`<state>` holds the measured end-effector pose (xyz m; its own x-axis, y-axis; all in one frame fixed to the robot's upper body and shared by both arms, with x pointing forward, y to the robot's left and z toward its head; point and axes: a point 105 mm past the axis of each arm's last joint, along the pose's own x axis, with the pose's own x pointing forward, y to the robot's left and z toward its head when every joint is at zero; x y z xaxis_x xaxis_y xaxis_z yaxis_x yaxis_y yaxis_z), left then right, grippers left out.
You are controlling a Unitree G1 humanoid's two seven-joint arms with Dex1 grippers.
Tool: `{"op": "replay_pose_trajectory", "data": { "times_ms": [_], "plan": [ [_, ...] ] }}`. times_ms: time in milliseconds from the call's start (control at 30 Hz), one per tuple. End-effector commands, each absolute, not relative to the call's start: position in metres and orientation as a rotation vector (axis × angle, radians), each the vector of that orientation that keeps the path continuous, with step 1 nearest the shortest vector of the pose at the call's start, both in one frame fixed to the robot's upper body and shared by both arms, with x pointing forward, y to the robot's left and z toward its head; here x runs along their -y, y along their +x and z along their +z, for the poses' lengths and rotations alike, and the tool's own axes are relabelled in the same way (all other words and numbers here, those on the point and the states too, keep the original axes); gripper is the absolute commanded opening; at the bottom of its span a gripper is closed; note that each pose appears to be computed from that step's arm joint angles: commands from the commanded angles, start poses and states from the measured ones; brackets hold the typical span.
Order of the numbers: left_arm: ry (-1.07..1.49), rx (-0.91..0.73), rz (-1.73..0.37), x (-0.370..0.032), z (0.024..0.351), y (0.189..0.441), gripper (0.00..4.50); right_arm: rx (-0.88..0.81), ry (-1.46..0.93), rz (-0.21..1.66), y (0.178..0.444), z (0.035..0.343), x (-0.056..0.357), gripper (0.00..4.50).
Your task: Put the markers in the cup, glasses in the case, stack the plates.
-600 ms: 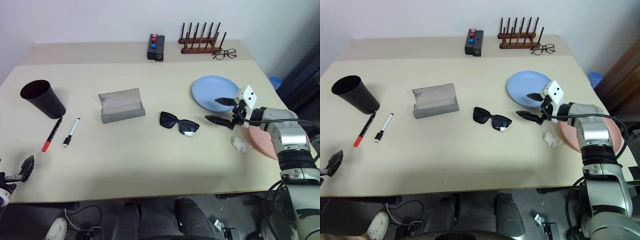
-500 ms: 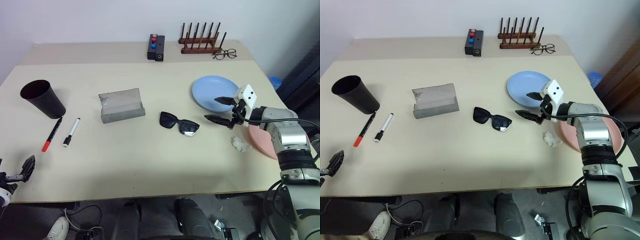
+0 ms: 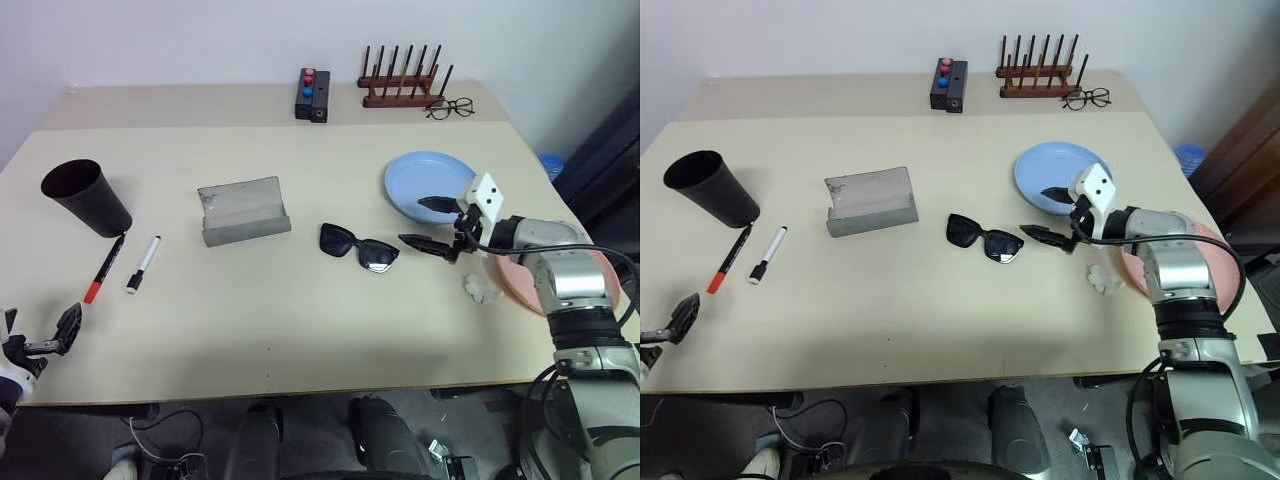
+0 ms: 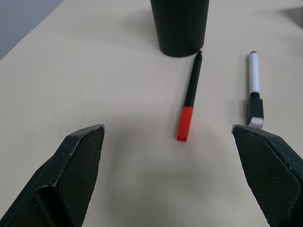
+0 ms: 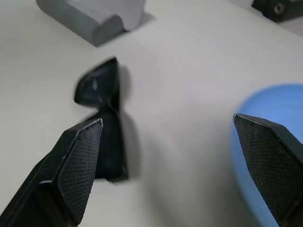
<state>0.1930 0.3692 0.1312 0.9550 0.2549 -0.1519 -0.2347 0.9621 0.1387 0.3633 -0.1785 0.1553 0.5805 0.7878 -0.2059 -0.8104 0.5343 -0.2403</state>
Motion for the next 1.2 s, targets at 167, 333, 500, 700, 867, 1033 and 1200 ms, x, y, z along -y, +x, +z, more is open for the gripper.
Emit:
{"op": "replay_pose_trajectory", "data": {
  "times_ms": [167, 333, 500, 700, 867, 1033, 1200],
  "plan": [
    [0.112, -0.112, 0.273, -0.36, 0.161, 0.221, 4.44, 0.046, -0.316, 1.036, 0.355, 0.169, 0.137, 4.5],
    [0.048, -0.205, 0.236, -0.338, 0.158, 0.26, 4.44, 0.086, -0.262, 1.096, 0.335, 0.163, 0.103, 4.5],
    [0.016, -0.336, 0.16, -0.313, 0.152, 0.294, 4.44, 0.101, -0.249, 1.101, 0.313, 0.154, 0.081, 4.5],
    [0.022, -0.442, 0.187, -0.313, 0.148, 0.321, 4.44, 0.099, -0.224, 1.082, 0.303, 0.153, 0.07, 4.5],
    [-0.028, -0.508, 0.169, -0.31, 0.144, 0.331, 4.44, 0.103, -0.214, 1.069, 0.298, 0.155, 0.067, 4.5],
    [-0.077, -0.625, 0.12, -0.3, 0.132, 0.326, 4.44, 0.104, -0.206, 1.068, 0.293, 0.156, 0.062, 4.5],
    [-0.054, -0.7, 0.093, -0.299, 0.126, 0.313, 4.44, 0.117, -0.203, 1.059, 0.297, 0.162, 0.061, 4.5]
  ]
}}
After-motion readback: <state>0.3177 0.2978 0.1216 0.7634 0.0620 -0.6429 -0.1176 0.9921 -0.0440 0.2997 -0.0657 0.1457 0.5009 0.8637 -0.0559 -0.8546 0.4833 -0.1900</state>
